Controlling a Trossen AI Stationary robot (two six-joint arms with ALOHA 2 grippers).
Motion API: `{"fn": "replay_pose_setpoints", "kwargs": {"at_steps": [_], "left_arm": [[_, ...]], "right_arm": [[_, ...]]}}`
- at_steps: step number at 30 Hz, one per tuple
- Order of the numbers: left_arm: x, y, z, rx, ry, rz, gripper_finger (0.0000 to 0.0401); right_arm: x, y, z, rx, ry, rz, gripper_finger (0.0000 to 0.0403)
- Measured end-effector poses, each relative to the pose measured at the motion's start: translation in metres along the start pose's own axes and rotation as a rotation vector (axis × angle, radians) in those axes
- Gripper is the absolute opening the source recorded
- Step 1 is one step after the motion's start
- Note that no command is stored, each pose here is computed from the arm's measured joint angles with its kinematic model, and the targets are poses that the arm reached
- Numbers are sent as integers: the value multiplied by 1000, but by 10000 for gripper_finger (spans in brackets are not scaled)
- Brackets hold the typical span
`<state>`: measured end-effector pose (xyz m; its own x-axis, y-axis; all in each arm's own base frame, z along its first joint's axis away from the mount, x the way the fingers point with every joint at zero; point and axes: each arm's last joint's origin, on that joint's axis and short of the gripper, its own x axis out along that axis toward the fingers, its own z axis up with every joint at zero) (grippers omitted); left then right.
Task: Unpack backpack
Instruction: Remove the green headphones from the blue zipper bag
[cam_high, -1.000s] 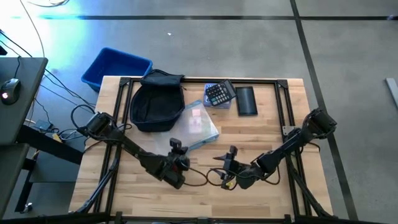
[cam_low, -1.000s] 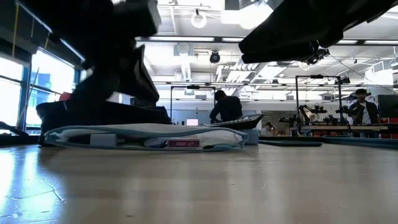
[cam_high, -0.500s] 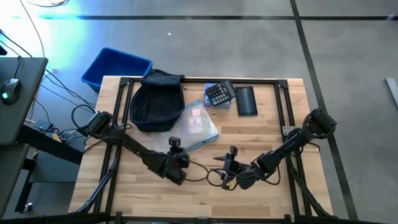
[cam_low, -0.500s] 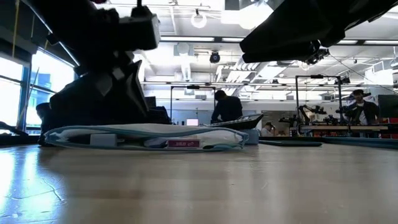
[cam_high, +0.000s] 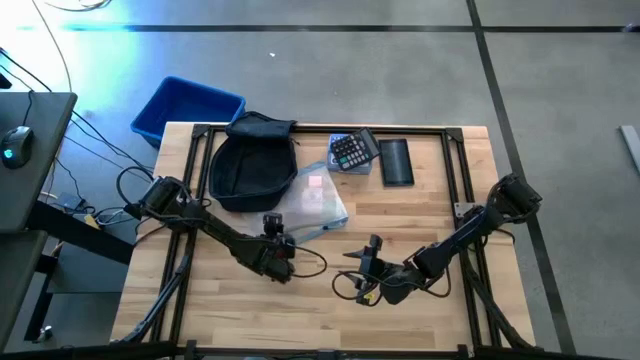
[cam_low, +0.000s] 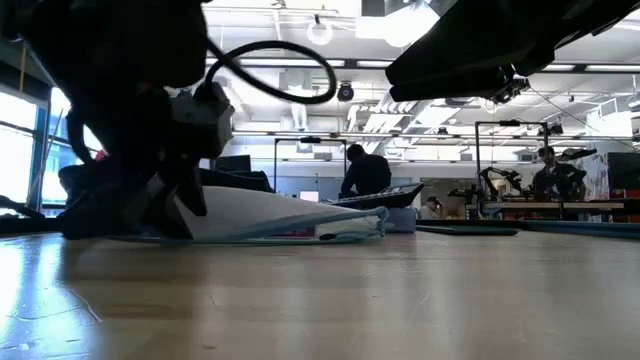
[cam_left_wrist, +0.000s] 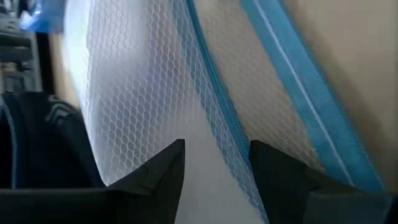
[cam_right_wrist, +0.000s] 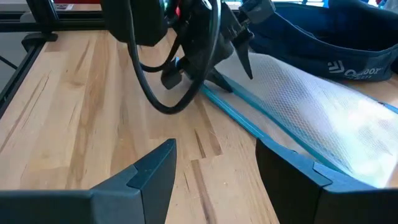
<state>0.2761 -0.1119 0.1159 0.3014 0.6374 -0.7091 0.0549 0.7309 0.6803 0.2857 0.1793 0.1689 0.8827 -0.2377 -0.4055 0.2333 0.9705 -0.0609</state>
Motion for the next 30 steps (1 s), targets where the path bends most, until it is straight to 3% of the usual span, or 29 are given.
{"fn": "replay_pose_setpoints", "kwargs": {"at_steps": [6, 8, 14, 18, 21, 30], "left_arm": [[-6, 5, -9, -8, -25, 250, 135], [-7, 6, -12, -37, -17, 271, 123], [-17, 2, -3, -59, -3, 144, 116], [-41, -3, 19, -109, -109, 87, 126], [-49, -8, 31, -83, -198, 55, 137], [-26, 14, 63, -92, -307, 23, 169]], "right_arm": [[0, 0, -1, -6, 7, 2, 203], [0, 0, -1, -9, 12, 1, 203], [0, -1, -3, -2, 23, 0, 203], [0, -1, -3, -1, 24, -1, 203], [0, -1, -3, -1, 28, -3, 203], [2, -4, -2, 8, 28, -14, 203]]}}
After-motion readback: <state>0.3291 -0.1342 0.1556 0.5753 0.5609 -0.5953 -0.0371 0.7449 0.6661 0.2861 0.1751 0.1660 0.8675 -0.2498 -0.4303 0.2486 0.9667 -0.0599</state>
